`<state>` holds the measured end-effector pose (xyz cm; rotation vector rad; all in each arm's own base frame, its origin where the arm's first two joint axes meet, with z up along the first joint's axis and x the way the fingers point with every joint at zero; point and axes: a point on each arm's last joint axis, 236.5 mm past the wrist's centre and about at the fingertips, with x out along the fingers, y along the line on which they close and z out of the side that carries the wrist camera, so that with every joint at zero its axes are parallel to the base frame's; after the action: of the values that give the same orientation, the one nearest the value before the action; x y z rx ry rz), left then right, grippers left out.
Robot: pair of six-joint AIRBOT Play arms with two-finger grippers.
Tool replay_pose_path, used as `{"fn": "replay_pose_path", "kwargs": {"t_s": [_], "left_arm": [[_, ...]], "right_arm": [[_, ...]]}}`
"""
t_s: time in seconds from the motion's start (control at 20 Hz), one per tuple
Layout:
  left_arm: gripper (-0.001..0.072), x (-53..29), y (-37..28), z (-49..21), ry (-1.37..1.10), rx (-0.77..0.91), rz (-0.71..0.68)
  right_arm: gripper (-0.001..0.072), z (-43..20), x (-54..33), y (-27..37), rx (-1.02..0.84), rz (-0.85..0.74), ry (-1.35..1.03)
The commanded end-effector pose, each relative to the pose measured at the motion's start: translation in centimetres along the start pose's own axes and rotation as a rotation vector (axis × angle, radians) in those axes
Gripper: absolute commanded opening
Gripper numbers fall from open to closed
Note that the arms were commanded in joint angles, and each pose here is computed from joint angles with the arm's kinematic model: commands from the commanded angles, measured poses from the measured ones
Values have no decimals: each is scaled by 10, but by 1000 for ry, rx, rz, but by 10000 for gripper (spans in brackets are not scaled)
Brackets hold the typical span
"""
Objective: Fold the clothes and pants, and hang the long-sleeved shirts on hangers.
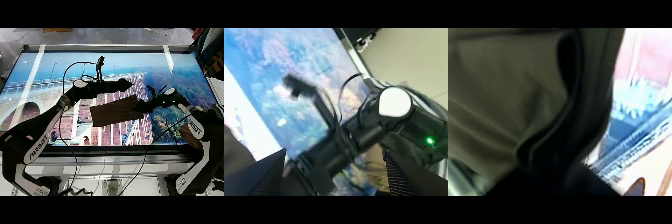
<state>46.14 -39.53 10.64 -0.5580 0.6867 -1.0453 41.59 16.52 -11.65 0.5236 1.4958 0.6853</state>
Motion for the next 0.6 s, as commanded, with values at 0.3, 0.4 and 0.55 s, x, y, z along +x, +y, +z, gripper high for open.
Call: {"fn": "replay_pose_path", "kwargs": {"t_s": [0.3,0.4,0.55], "left_arm": [[582,-97,26,-22,294,223,36],[582,-120,28,-17,327,322,116],[582,-148,13,-1,328,452,201]], "right_arm": [[14,34,-94,80,-239,15,-56],[14,60,-160,93,-263,-68,-218],[14,77,-278,88,-219,-303,-476]]}}
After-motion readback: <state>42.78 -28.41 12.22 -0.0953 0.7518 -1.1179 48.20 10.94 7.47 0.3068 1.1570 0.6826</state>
